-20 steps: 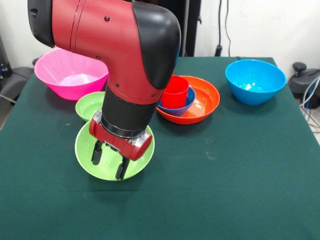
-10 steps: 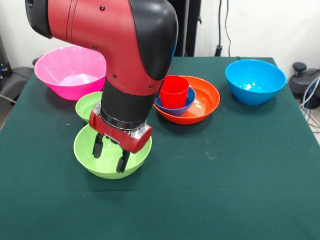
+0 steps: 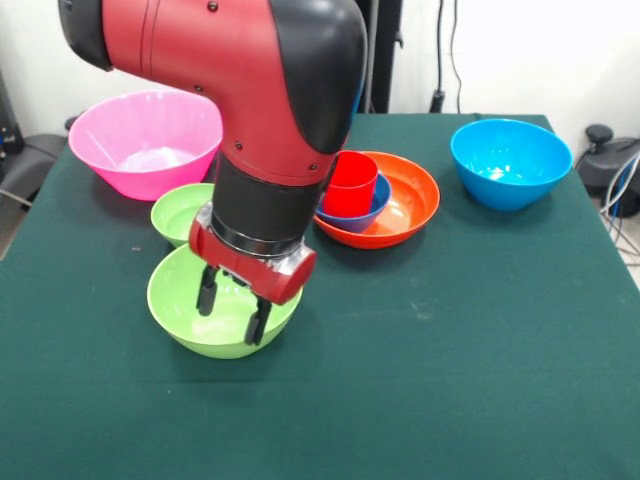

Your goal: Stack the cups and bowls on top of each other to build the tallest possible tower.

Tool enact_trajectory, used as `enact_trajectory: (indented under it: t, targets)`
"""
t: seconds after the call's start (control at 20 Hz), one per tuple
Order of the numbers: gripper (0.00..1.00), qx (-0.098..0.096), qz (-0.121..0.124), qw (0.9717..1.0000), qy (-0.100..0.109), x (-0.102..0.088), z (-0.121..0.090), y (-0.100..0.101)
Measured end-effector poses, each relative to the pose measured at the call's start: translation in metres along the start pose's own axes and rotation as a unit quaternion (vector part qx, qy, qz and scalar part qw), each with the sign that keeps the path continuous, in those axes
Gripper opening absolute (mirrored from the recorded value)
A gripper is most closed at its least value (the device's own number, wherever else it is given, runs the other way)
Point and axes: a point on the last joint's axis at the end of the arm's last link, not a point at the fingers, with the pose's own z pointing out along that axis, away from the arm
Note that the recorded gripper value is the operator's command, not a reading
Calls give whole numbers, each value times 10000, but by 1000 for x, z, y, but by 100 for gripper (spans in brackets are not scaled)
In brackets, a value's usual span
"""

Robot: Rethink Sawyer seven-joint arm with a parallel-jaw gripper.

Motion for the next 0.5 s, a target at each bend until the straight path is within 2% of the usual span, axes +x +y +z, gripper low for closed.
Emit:
enact_trajectory:
  t: [0.5]
  targets:
    - [100, -87, -139, 9999, -14, 14, -11, 32]
